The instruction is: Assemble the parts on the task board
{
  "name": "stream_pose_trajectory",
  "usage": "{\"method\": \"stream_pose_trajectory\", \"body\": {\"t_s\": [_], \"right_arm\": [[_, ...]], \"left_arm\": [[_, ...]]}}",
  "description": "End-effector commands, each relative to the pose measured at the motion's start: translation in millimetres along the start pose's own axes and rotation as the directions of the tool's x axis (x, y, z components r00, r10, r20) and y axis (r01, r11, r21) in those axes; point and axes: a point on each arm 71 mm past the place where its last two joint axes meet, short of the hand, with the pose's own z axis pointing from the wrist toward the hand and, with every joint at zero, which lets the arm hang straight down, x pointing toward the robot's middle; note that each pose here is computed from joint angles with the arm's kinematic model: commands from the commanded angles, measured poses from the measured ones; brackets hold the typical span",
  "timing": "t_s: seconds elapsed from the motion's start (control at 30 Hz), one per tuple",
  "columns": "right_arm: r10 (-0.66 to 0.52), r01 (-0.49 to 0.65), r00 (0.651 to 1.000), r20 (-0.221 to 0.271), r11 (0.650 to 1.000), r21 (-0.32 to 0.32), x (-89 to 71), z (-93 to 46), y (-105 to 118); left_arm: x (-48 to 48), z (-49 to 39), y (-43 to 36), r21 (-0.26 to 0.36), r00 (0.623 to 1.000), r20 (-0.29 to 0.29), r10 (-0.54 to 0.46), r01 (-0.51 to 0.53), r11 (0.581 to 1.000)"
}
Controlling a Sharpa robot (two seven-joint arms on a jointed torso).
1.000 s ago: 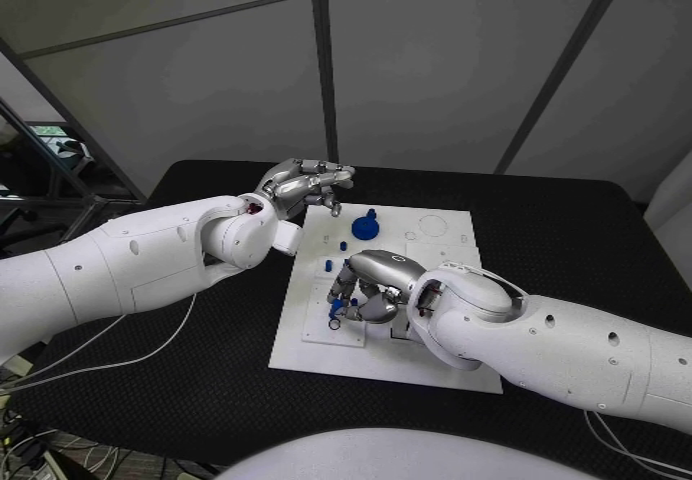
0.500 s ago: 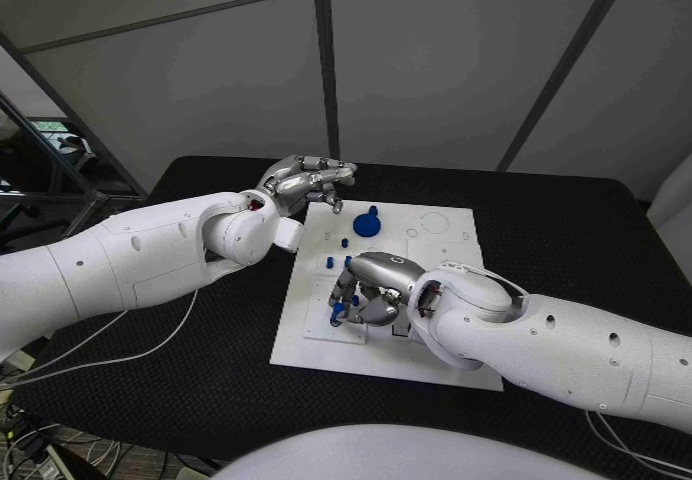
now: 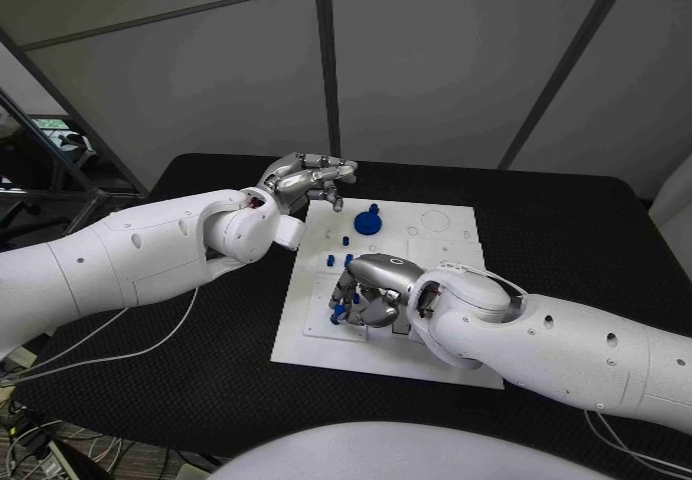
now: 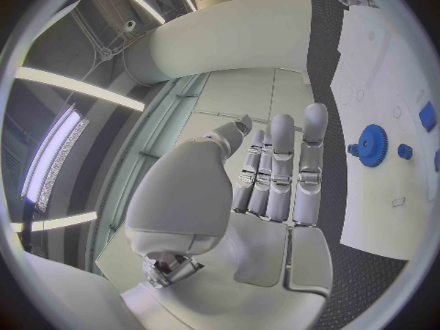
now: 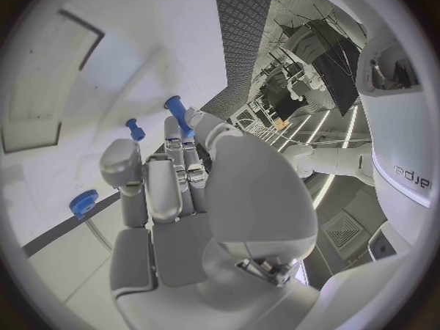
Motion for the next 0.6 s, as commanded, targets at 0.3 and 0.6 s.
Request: {"method": "stream_pose_trajectory", "body": {"t_s": [0.3,0.6], "right_arm": [[-0.064,0.064,0.998,0.004,0.998,0.019,1.1,1.9,-2.5],[-0.071,0.071,0.997,-0.002,0.997,0.001,2.3,3.6,-0.2]], "left_arm": [[1.3,-0.1,-1.6,0.005,1.000,-0.013,-0.001,0.001,1.000],[0.9,-0.3,-1.7,0.004,1.000,-0.012,-0.001,0.001,1.000]]}}
